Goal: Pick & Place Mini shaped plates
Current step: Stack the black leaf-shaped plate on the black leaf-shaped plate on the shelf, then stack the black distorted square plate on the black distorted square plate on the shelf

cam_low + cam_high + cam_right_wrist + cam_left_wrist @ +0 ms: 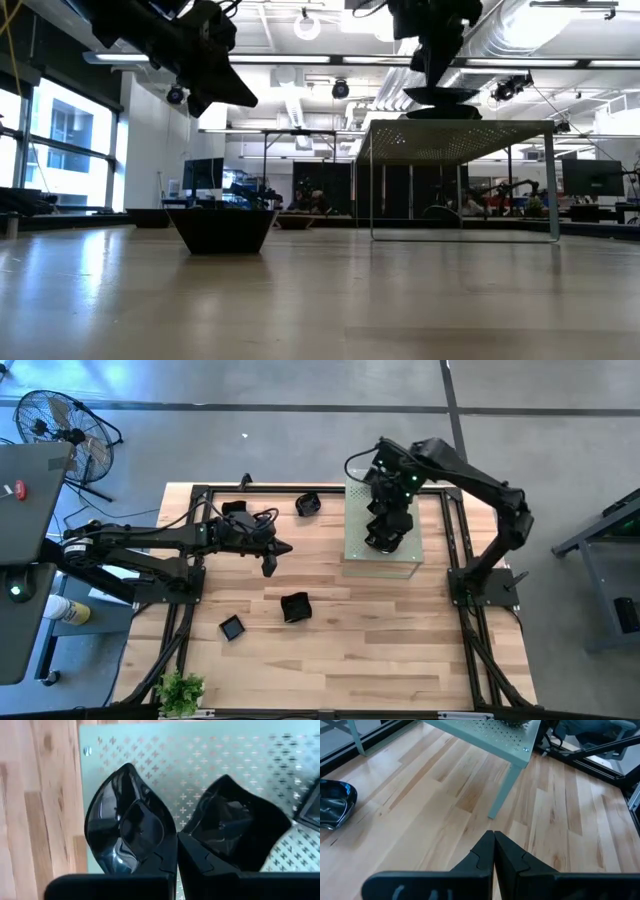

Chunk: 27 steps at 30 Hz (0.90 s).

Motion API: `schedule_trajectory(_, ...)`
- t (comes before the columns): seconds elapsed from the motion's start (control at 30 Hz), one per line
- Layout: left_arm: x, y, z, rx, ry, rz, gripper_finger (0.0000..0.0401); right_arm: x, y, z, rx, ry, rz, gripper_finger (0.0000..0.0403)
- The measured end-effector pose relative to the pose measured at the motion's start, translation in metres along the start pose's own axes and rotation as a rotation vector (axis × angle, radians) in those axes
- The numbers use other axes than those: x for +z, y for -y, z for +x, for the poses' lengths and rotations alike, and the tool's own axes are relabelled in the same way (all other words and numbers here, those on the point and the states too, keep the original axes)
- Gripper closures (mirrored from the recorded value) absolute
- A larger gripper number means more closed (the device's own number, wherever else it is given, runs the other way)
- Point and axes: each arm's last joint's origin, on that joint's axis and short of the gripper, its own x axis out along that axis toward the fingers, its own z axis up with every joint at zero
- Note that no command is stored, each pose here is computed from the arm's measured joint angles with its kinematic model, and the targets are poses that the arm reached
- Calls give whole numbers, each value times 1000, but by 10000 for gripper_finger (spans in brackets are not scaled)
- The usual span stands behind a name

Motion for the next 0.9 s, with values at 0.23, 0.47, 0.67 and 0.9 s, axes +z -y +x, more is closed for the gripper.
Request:
schedule_trajectory(0.23, 0, 0, 0, 0, 0, 0, 400, 1, 3, 15, 24, -45, -59, 402)
schedule_trajectory(0.47, 0, 0, 0, 0, 0, 3, 400, 0, 3, 20, 30, -57, -92, 383)
schedule_trajectory(0.67, 0, 0, 0, 1, -2, 3, 400, 3, -2, 21, 14, -59, -106, 341)
schedule_trajectory(0.9, -4, -1, 0, 3, -47, 1, 400, 2, -23, 6, 27, 2, -52, 340)
